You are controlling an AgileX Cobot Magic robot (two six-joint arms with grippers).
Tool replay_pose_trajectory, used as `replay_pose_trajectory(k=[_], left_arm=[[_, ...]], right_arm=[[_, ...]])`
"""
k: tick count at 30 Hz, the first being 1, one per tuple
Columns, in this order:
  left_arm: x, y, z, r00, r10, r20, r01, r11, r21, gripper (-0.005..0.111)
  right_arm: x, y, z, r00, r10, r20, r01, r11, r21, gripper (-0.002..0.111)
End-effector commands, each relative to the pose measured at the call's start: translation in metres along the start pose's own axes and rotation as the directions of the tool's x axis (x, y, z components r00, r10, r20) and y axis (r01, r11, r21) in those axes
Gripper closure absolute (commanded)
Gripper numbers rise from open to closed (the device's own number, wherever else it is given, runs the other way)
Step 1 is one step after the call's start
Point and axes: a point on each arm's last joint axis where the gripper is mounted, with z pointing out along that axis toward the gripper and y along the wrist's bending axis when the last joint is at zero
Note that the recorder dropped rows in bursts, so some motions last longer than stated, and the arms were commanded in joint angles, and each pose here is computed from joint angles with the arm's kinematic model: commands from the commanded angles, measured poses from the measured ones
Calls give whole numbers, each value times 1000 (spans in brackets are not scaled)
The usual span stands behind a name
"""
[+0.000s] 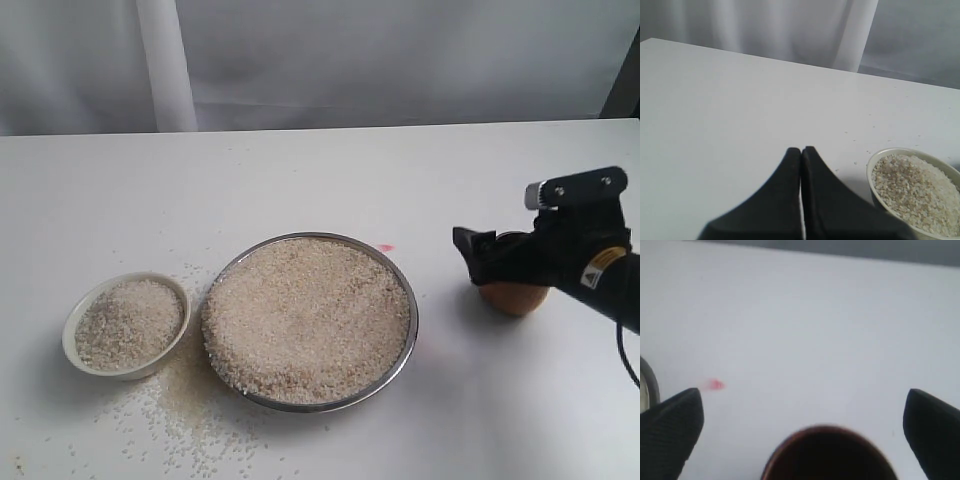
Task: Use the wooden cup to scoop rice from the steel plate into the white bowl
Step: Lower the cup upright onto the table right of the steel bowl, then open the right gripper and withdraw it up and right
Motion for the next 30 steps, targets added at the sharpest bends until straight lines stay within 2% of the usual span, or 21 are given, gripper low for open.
replay_pose_trajectory(k=[1,4,9,23,30], left_arm=[[-2,-1,-1,1000,-6,10,6,1000,9,107],[-2,-1,-1,1000,-6,10,6,1000,9,107],[-2,-1,-1,1000,-6,10,6,1000,9,107],[-2,-1,-1,1000,-6,10,6,1000,9,107],[-2,-1,-1,1000,-6,10,6,1000,9,107]], right_arm=[[-34,2,-21,990,-37,135,38,999,-6,3],[-45,4,-31,985,-70,159,73,997,-13,3],[-46,5,-37,988,-96,120,99,995,-13,3],[-52,9,-58,960,-53,274,58,998,-10,3],[-49,9,-58,963,-29,267,37,999,-23,3]])
